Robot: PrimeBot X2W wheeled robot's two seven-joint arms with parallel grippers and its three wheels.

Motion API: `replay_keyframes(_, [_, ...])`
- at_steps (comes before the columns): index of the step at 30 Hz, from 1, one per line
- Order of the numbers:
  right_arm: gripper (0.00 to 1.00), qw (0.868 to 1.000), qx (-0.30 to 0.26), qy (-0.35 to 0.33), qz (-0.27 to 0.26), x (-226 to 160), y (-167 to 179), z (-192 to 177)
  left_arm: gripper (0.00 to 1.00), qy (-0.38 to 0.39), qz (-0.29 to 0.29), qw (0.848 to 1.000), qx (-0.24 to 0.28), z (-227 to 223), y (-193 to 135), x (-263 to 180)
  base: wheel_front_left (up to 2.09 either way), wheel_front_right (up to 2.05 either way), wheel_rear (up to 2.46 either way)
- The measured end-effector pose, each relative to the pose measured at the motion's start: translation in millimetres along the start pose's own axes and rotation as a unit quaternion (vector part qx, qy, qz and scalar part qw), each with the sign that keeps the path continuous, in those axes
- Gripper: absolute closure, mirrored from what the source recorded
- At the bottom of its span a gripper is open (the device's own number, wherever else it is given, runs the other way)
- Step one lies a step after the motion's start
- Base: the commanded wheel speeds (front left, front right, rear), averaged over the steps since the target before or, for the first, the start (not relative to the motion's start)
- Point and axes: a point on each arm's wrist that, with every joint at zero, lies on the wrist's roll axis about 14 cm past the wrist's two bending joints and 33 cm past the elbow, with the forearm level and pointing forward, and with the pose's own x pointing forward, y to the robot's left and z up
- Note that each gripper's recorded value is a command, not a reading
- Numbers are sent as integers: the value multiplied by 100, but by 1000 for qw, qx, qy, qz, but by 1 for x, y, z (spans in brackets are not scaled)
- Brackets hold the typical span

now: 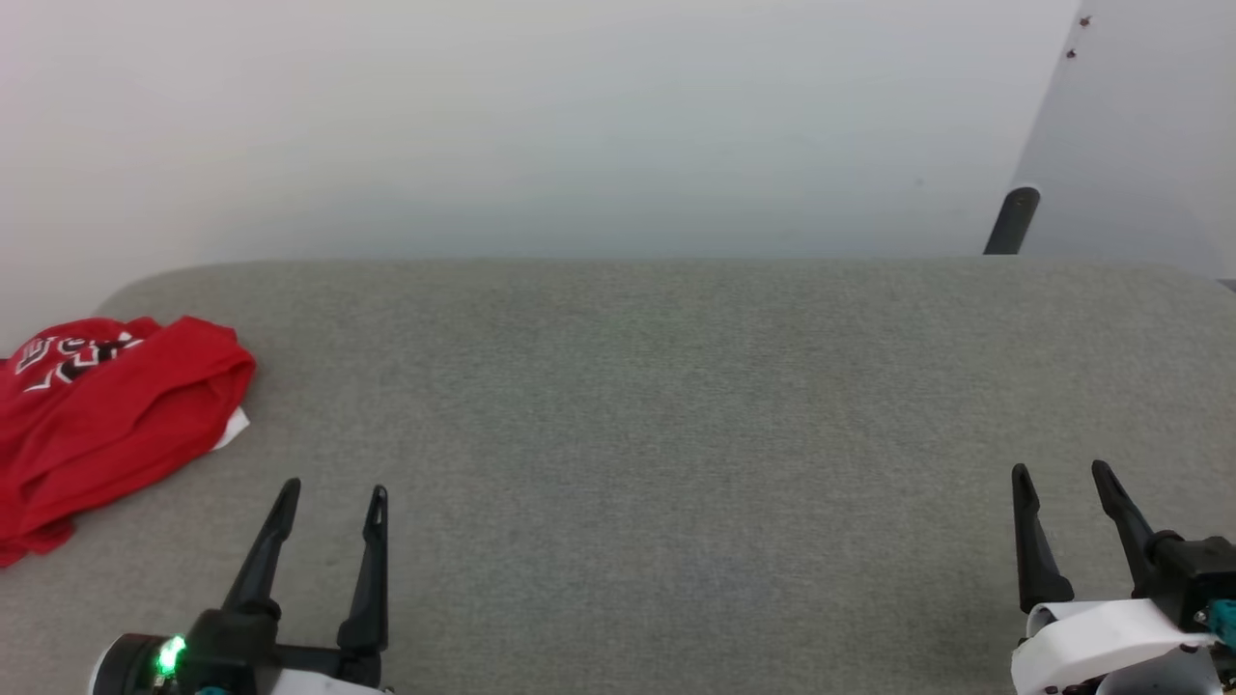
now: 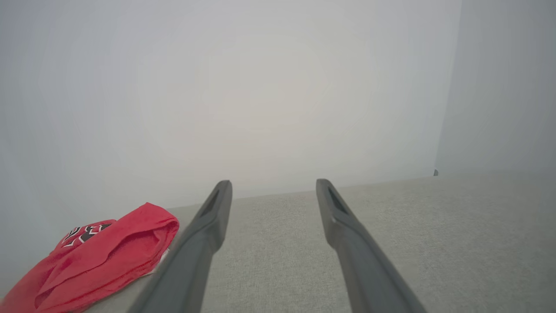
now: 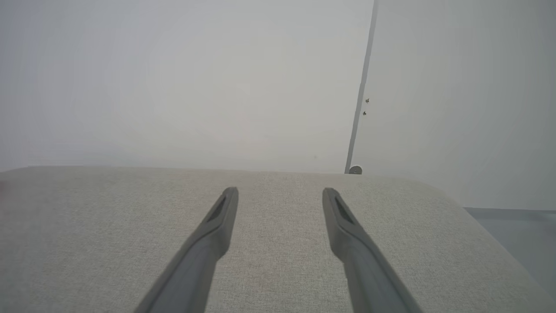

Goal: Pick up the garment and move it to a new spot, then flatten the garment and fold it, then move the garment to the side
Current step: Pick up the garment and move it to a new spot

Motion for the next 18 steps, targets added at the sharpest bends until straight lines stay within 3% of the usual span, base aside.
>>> replay_keyframes(7, [0,999,-20,-3,39,7,26,2,0,-8,33,999,37,7,21,-13,0,0,0])
replay_keyframes(18, [0,991,-9,0,134,21,92,0,0,0,145,987,68,15,87,-63,0,0,0])
